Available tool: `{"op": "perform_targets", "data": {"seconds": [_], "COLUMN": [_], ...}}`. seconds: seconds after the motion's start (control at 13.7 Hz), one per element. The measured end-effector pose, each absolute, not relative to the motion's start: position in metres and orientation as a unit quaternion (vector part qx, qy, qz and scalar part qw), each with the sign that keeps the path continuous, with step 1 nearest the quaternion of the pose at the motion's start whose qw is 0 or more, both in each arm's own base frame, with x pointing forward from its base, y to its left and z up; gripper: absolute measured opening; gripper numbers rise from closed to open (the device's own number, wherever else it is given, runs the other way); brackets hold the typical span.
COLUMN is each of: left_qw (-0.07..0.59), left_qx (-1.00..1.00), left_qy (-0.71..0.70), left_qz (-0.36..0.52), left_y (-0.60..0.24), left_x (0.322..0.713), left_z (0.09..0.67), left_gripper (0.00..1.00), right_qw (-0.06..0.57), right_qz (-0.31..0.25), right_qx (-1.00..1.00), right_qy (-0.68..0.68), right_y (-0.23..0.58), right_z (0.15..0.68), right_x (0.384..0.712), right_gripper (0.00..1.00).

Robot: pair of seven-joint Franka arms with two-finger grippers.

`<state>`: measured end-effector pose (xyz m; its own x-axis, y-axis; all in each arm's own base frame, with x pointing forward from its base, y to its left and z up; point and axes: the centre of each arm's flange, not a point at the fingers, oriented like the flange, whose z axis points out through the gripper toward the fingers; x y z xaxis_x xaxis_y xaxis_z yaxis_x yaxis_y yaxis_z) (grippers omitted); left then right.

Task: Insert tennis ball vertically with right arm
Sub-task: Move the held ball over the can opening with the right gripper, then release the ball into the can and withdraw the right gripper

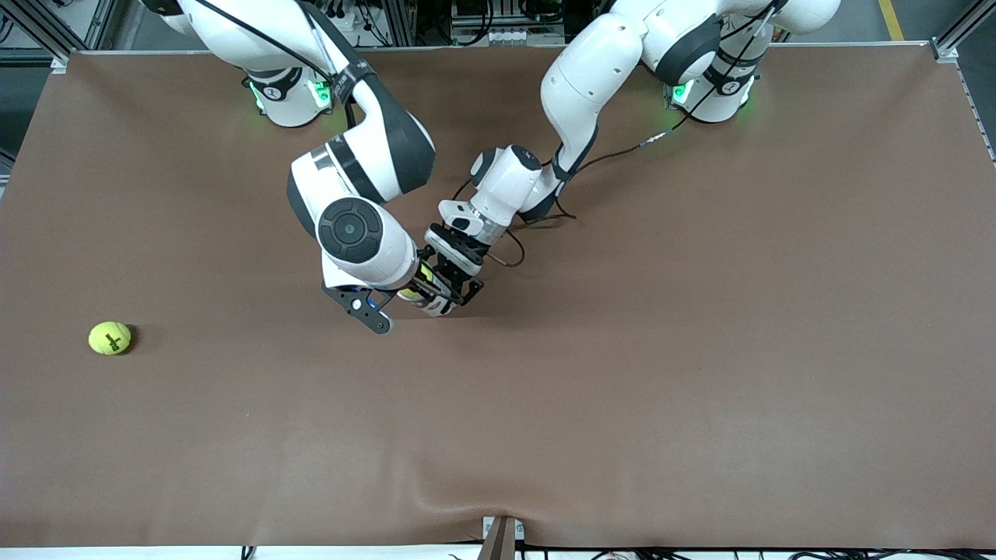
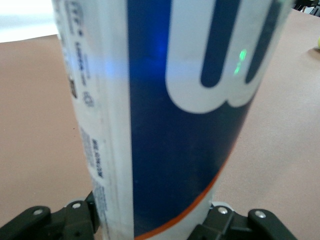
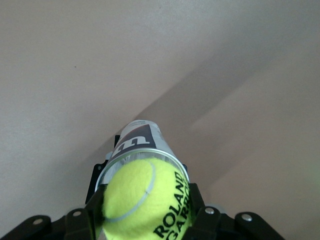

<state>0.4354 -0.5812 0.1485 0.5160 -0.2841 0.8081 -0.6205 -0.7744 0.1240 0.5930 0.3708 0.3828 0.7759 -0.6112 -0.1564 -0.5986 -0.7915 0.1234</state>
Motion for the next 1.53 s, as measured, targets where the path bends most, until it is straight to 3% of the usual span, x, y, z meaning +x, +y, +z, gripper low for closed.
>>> {"op": "perform_targets", "data": {"seconds": [0.07,0.29,0.8,1.16,1.53], "left_qw": [0.203,0.204,0.204,0.204,0.202], "left_qx": [0.847,0.847,0.847,0.848,0.85], "left_qy": [-0.267,-0.265,-0.266,-0.267,-0.269], "left_qz": [0.413,0.412,0.412,0.41,0.406], "left_y": [-0.581,-0.581,-0.582,-0.582,-0.581], "left_x": [0.435,0.435,0.433,0.432,0.43], "left_z": [0.148,0.147,0.147,0.145,0.138], "left_gripper": [0.7,0.72,0.74,0.81,0.85], "right_qw": [0.034,0.034,0.042,0.004,0.001], "right_qz": [-0.095,-0.095,-0.11,-0.144,-0.127], "right_qx": [0.942,0.942,0.95,0.959,0.969], "right_qy": [-0.321,-0.32,-0.29,-0.244,-0.211], "right_y": [0.371,0.371,0.338,0.188,0.031], "right_z": [0.383,0.383,0.419,0.509,0.537], "right_x": [0.593,0.592,0.597,0.616,0.628], "right_gripper": [0.72,1.0,1.0,1.0,1.0]}}
